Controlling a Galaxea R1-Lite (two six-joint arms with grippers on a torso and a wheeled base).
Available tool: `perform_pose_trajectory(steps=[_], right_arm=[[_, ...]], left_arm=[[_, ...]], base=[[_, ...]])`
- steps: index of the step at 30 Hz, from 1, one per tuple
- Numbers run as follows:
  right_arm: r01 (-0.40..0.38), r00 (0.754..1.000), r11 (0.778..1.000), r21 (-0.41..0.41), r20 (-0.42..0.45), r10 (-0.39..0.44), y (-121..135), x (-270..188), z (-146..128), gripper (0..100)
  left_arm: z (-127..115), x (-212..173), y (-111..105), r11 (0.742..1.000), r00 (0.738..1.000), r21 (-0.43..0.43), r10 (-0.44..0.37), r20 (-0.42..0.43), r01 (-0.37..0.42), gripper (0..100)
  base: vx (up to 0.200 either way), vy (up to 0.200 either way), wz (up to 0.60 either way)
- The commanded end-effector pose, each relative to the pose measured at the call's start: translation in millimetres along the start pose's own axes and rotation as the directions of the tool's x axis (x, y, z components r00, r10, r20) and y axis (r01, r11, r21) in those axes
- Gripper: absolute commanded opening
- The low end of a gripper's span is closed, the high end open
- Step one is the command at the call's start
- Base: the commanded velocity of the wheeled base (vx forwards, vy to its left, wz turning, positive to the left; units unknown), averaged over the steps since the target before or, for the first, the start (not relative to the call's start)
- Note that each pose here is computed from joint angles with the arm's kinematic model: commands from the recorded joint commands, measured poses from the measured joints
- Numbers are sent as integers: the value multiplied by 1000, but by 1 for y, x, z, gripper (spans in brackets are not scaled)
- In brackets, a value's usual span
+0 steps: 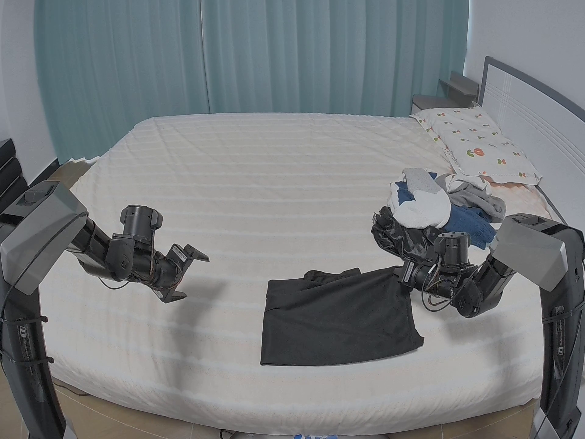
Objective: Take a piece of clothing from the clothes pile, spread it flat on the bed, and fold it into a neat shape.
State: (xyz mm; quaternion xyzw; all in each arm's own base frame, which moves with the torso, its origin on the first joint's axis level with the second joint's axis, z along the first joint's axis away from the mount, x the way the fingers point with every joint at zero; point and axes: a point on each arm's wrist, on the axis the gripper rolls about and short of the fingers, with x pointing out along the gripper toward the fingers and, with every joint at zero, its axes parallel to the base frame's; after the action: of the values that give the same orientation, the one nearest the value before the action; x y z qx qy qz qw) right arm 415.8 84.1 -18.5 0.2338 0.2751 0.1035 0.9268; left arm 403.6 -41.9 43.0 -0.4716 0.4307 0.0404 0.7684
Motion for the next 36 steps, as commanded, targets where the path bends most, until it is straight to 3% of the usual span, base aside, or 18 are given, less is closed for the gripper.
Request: perform_pose_trajectory(steps=[1,14,15,22,27,29,36], right_arm=[[17,1000,1000,18,2,-17,-8,0,1,0],[42,999,998,37,-12,-42,-23,3,-4,0],[41,999,998,40,-9,-40,-22,2,-3,100],[1,998,998,66,62,-6,-14,-19,11,100],[5,1000,997,72,-12,-5,-13,-50,-5,100],[-32,996,997,76,-84,39,-12,-74,-26,100],[-104,978,991,81,-173,117,-9,-101,-59,100]], left_arm=[[0,0,0,1000,1000,-1,0,-1,0,100],[0,1,0,1000,1000,-1,0,-1,0,100],[0,1,0,1000,1000,-1,0,-1,0,100],[0,1,0,1000,1000,-1,2,-2,-2,100],[0,1,0,1000,1000,0,1,-3,-1,100],[0,1,0,1000,1000,0,2,-2,-2,100],[-1,2,0,1000,1000,3,1,-3,-1,100]], base=[[0,0,0],[0,0,0],[0,0,0],[0,0,0],[0,0,0],[0,0,0],[0,0,0]])
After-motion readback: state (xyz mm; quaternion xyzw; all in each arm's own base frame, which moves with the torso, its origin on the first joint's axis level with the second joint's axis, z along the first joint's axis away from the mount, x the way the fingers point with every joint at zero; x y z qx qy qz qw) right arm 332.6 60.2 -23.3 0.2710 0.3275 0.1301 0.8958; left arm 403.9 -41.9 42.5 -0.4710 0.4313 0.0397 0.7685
